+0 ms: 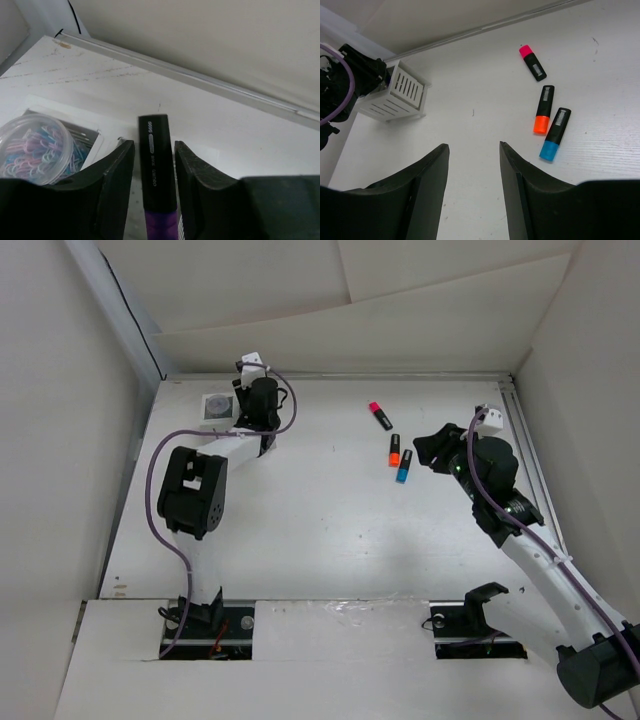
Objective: Sort the stationery into containers
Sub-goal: Place the pen in the storage box, then pick up the pen from the center of the board.
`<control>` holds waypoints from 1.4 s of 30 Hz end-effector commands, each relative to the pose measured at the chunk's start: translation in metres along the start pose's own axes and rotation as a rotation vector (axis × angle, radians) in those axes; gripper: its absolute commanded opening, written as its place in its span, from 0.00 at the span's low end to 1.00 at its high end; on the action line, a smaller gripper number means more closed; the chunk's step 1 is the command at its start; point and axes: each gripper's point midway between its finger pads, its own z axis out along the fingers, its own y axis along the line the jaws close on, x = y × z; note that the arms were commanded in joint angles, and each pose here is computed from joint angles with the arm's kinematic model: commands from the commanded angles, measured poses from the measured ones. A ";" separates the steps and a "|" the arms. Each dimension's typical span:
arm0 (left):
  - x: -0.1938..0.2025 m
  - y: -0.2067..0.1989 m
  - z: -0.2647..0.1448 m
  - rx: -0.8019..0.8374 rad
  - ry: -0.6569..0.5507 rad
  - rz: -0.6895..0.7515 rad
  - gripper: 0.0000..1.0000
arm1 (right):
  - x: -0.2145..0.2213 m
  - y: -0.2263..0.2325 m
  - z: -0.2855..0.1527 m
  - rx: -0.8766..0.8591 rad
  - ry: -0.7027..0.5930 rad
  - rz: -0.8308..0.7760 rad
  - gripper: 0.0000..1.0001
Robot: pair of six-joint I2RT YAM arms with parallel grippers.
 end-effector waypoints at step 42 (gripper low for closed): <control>0.077 -0.313 -0.127 0.674 0.418 -0.097 0.40 | -0.019 -0.009 -0.002 0.049 -0.080 0.015 0.41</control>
